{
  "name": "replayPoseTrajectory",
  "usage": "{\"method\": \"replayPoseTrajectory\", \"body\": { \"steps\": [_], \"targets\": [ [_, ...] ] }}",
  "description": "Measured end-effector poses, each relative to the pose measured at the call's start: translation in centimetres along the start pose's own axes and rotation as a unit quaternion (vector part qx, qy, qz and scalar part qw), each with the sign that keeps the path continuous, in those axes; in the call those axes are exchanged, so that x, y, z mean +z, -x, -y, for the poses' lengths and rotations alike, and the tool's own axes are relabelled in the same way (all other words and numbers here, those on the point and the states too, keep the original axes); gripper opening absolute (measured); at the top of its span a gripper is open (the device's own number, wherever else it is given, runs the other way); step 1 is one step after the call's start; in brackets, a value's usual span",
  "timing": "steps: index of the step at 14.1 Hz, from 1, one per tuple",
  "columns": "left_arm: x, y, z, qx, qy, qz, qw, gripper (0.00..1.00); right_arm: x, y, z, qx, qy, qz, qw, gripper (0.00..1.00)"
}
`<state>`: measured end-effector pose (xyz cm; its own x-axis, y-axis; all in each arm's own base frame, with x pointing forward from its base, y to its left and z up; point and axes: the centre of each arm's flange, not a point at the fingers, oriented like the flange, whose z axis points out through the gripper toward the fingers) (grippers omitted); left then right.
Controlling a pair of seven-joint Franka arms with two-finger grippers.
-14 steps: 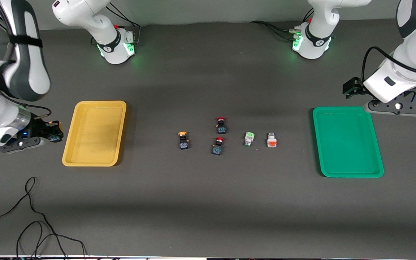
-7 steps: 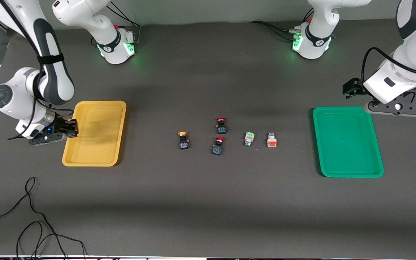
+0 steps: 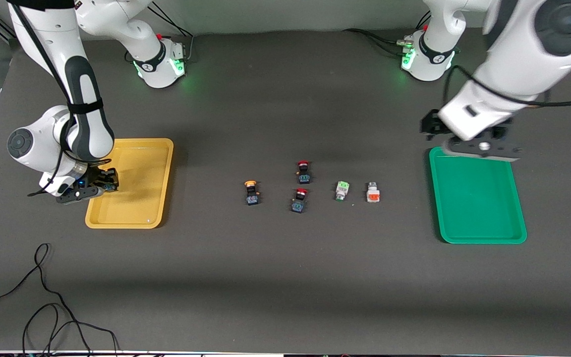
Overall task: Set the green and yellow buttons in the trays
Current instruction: 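Release the button in the yellow tray while the left gripper reaches the white button, then grasp another orange-capped button while the left gripper grasps the orange-topped white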
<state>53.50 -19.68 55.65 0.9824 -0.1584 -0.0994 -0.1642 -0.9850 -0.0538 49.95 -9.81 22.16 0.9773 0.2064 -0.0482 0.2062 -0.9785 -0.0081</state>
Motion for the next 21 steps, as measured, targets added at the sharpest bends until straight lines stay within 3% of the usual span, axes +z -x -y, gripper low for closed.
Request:
{"method": "replayPoseTrajectory", "body": {
  "steps": [2,5,9,12,17,21],
  "targets": [
    [4.0,-1.4,-0.8,0.004,0.003,0.004,1.000,1.00,-0.6,-0.7,0.1,-0.002,-0.003,-0.004,1.000,0.68],
    [12.1,-2.3,-1.1,0.005,0.007,0.003,1.000,1.00,-3.6,-3.7,1.1,-0.017,-0.036,0.007,0.999,0.99],
    [20.8,-2.6,-1.5,0.007,0.013,0.011,1.000,1.00,-14.5,-10.1,3.7,-0.012,-0.027,0.048,0.998,1.00],
    [24.9,-3.5,-2.2,0.010,0.019,0.016,1.000,1.00,-21.2,-13.2,8.0,-0.009,-0.020,0.031,0.999,1.00],
    [31.3,-4.3,-5.8,0.000,0.033,-0.005,0.999,0.99,-20.4,-15.2,26.8,0.033,0.007,0.031,0.999,1.00],
    [34.7,-4.7,-6.3,-0.005,0.041,-0.013,0.999,0.99,-16.4,-14.6,42.0,0.064,-0.008,0.030,0.997,1.00]
  ]
}}
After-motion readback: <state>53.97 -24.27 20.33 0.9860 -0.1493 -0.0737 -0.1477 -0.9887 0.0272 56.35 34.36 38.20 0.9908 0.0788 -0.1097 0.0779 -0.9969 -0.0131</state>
